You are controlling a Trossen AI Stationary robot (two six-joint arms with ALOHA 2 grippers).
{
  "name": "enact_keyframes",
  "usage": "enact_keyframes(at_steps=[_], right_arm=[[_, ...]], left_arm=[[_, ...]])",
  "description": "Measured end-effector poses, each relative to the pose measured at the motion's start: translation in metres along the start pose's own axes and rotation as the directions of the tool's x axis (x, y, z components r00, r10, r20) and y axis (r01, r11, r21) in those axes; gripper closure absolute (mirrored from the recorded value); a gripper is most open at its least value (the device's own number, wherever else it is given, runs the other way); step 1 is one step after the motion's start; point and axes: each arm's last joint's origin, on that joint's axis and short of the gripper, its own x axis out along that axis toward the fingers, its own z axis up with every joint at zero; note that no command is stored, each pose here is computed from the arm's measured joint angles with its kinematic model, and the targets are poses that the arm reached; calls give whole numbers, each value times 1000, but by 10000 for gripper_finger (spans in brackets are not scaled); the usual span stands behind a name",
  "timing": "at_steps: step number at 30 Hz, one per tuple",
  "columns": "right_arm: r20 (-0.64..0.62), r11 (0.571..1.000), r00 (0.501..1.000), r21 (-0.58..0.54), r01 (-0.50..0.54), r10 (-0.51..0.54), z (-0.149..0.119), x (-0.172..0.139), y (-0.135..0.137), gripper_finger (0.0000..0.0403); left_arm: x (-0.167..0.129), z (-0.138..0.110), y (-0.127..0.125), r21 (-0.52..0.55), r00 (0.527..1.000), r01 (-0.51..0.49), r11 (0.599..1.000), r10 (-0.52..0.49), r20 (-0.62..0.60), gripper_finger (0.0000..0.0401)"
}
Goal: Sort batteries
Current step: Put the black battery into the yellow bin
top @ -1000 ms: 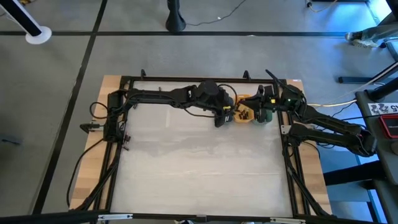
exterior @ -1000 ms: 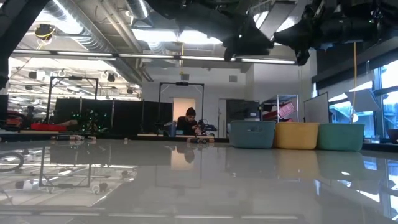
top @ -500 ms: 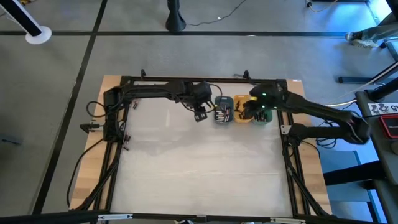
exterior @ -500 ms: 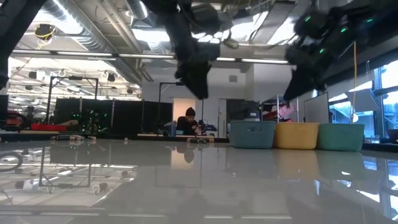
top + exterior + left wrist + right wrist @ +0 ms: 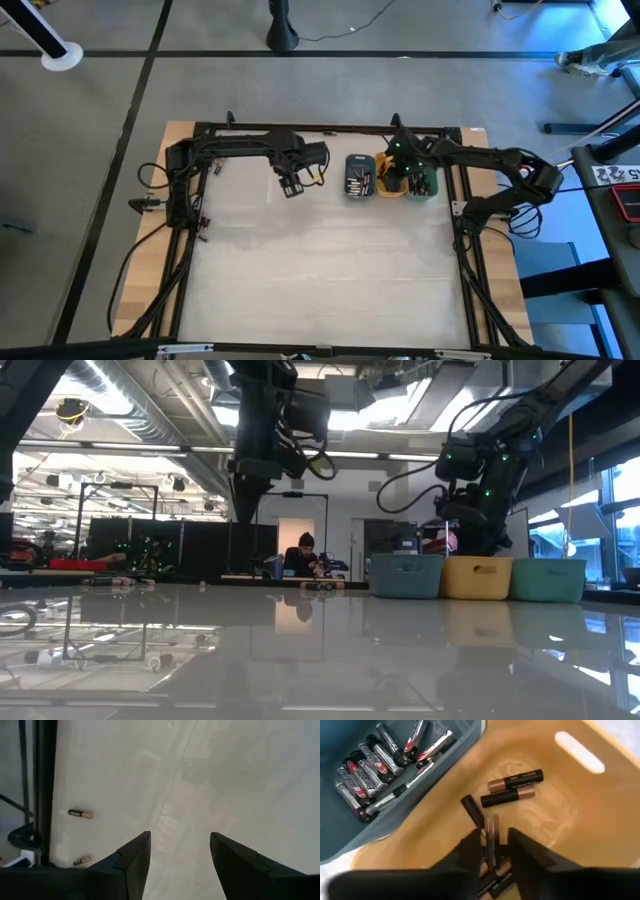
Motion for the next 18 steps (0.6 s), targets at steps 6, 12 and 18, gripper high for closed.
enact_keyframes(at_steps=[6, 12, 18], right_arm=[[17, 999, 1000, -33, 20, -19, 10, -8, 2, 208], [67, 999, 998, -48, 16, -12, 22, -33, 6, 178], [213, 997, 977, -78, 7, 10, 21, -69, 11, 176]], left_arm=[[-7, -4, 2, 27, 1000, -1, 1000, 1, 16, 207], [-35, -31, 23, -33, 990, 15, 999, -11, 142, 207], [-31, -75, 52, -364, 951, 93, 927, 26, 308, 207]])
